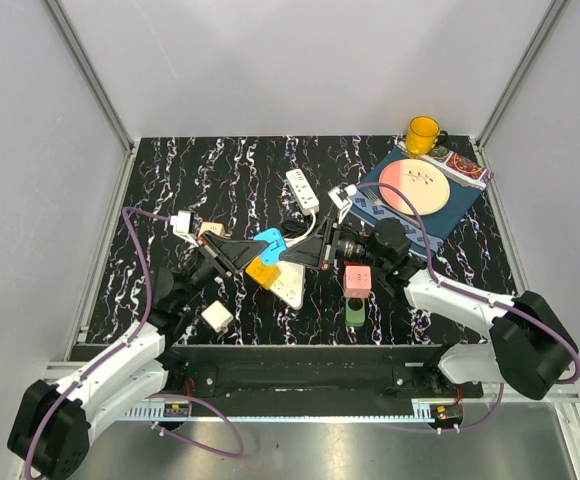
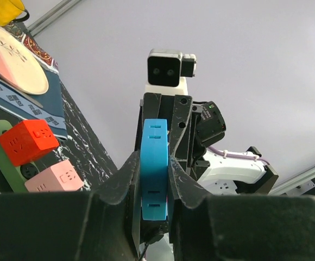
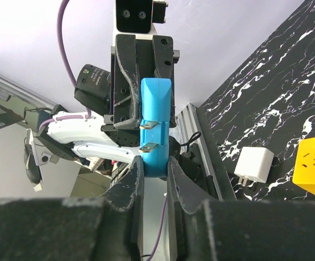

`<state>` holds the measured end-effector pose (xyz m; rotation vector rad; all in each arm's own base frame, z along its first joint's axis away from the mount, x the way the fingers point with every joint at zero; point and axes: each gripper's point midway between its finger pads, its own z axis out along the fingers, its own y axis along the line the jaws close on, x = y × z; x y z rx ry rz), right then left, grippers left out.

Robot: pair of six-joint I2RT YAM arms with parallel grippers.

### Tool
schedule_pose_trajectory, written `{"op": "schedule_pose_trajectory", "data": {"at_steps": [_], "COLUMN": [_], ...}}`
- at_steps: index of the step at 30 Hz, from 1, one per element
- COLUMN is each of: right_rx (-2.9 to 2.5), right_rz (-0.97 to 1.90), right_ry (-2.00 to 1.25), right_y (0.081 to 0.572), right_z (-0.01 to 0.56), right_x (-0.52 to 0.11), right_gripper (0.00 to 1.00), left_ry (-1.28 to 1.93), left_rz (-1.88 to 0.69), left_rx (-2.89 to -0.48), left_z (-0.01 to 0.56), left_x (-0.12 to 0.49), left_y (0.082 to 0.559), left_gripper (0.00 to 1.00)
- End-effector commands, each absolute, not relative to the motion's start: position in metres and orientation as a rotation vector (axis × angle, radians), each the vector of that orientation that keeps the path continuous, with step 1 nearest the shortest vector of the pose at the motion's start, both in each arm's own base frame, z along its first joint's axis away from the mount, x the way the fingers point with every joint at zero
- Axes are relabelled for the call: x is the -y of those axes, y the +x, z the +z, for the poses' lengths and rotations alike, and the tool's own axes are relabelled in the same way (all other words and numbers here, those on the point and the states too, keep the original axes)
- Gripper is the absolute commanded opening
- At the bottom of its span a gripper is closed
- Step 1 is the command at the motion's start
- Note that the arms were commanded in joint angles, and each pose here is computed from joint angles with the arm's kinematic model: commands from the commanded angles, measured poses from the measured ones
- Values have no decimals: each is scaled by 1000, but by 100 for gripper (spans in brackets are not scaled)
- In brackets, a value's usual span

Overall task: Insert the plug
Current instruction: Adjust the plug, then adjust the socket at the center of the board.

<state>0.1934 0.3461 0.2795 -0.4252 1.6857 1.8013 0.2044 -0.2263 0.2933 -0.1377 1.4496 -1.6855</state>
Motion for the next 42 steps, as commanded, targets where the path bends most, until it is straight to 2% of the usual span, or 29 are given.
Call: {"op": "schedule_pose_trajectory", "data": {"at_steps": [1,2,3,5,6,9,18,42], "right_rx": [-1618,-1615,-1614,-1609,-1610,-1607,-1612,-1629], "right_rz": [1828,1831,1831,1834,1837,1842,1849,1835], "right_ry": [-470,-473,-476,-482,-488,-500,-534,-569], "right_y": [193,192,192,191,189,187,184,181], "right_z": [295,295,296,298,298,300,301,299], "right_x": [-348,-348,-348,-348,-348,-347,-349,-354], "right_gripper": [9,1,0,0,0,0,0,0], "left_ry": [-95,-78,-68,-42,-31,6,66,106], "left_rz": [-1723,-1724,-1721,-1712,-1711,-1706,-1692,-1729], "left_rx": [-1276,-1282,-1285,-1304,-1312,-1335,-1396,-1430], "left_z": [330,329,329,326,324,323,318,318], "left_x": [219,220,221,224,225,229,238,248], "left_y": [197,195,195,194,193,192,195,193], "left_gripper": [1,14,23,36,47,58,60,41]}}
